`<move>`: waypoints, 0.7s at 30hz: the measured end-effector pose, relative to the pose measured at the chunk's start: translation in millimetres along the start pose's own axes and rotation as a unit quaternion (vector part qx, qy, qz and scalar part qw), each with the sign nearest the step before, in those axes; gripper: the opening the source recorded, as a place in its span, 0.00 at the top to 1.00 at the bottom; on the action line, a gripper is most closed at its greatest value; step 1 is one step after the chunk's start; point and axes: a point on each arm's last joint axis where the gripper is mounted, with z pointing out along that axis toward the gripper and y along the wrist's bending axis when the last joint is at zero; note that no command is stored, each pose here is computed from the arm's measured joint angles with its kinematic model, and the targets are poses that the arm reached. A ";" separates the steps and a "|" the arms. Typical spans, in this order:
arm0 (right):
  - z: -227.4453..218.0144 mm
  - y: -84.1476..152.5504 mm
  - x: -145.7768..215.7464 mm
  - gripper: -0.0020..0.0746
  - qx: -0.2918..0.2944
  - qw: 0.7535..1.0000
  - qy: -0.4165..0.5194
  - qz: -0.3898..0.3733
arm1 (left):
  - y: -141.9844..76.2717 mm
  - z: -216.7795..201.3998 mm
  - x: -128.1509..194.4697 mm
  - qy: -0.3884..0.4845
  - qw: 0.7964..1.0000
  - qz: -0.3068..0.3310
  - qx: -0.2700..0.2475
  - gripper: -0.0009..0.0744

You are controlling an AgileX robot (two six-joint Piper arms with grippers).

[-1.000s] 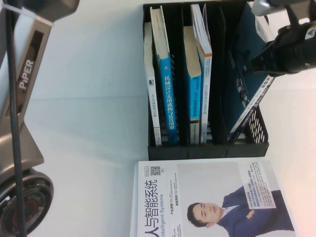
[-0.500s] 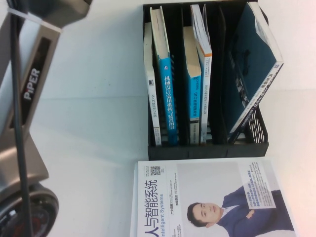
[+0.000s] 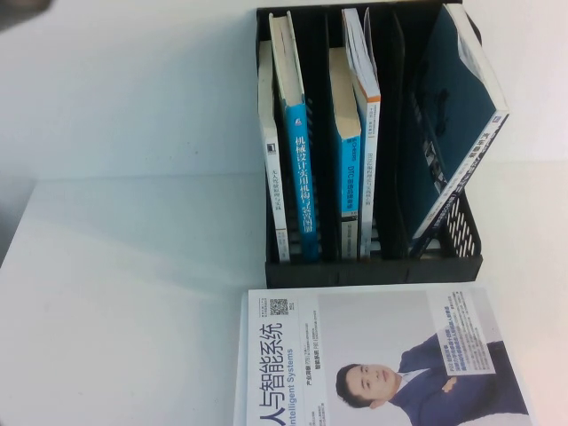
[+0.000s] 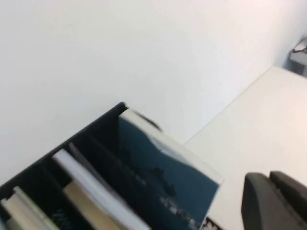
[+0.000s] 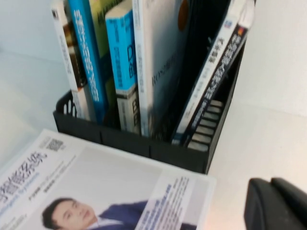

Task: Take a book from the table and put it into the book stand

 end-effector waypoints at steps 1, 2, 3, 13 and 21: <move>-1.8 0.2 3.5 0.98 0.000 1.000 0.002 -0.001 | 1.3 -2.3 0.7 0.005 1.000 0.003 -0.006 0.99; -3.3 0.4 6.8 0.98 0.000 1.000 0.004 -0.002 | 3.0 -6.4 1.4 0.009 1.000 0.007 -0.013 0.99; -4.6 0.6 9.4 0.98 -0.001 1.000 0.007 -0.002 | 4.5 -11.0 2.6 0.015 1.000 0.012 -0.020 0.99; -6.2 2.0 21.8 0.98 -0.007 0.999 0.053 0.001 | 10.3 -29.1 62.6 0.142 0.989 0.016 -0.037 0.99; -6.6 2.5 25.6 0.98 -0.010 0.997 0.073 0.002 | 12.0 -42.8 113.8 0.153 0.988 0.000 -0.035 0.99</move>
